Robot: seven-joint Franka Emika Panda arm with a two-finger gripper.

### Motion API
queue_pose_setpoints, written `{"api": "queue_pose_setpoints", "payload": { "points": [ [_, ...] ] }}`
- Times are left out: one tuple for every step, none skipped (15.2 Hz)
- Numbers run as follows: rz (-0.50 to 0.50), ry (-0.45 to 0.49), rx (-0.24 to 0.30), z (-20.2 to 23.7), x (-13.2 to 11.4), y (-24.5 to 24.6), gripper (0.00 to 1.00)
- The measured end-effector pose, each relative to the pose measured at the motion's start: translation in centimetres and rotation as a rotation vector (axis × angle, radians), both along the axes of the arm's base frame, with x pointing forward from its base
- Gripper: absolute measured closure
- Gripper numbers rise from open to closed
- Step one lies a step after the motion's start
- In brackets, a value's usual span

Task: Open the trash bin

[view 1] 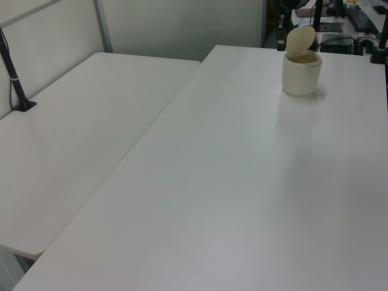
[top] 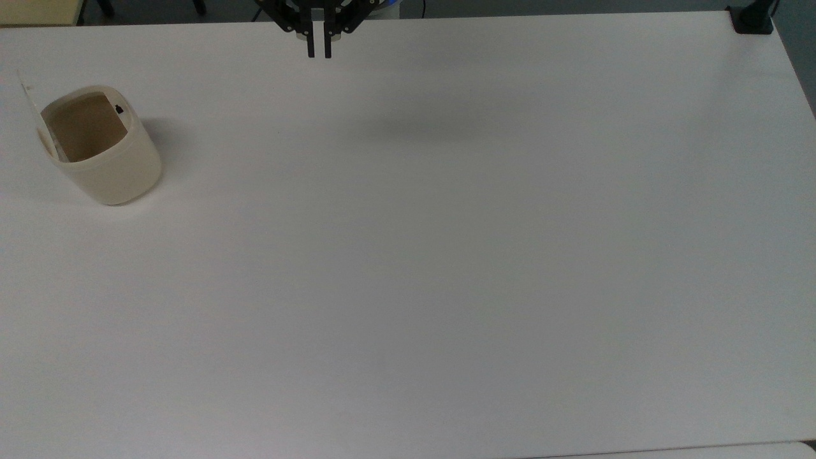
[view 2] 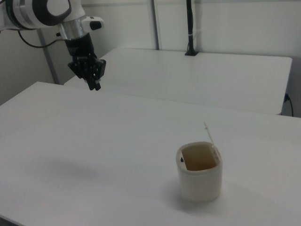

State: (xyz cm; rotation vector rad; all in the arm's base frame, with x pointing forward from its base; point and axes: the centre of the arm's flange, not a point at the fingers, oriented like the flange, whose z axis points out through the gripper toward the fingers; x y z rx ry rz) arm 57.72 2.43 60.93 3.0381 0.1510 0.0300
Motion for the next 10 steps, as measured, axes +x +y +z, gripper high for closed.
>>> {"api": "queue_pose_setpoints", "payload": {
  "points": [
    [-0.005,0.000,0.000,0.0,0.0,-0.3,0.70],
    [-0.012,0.001,0.000,0.0,0.0,-0.7,0.54],
    [-0.016,0.001,-0.001,-0.1,0.0,-1.0,0.46],
    [-0.021,0.001,-0.001,0.0,0.0,-1.3,0.36],
    [-0.026,0.001,-0.001,0.0,0.0,-1.6,0.25],
    [-0.032,0.000,-0.001,0.0,0.0,-1.9,0.15],
    [-0.037,-0.001,-0.001,0.1,0.0,-2.2,0.04],
    [-0.041,-0.002,0.000,0.1,0.0,-2.4,0.00],
    [-0.044,-0.004,0.000,0.2,-0.1,-2.6,0.00],
    [-0.045,-0.005,0.000,0.3,-0.1,-2.6,0.00]
  ]
}}
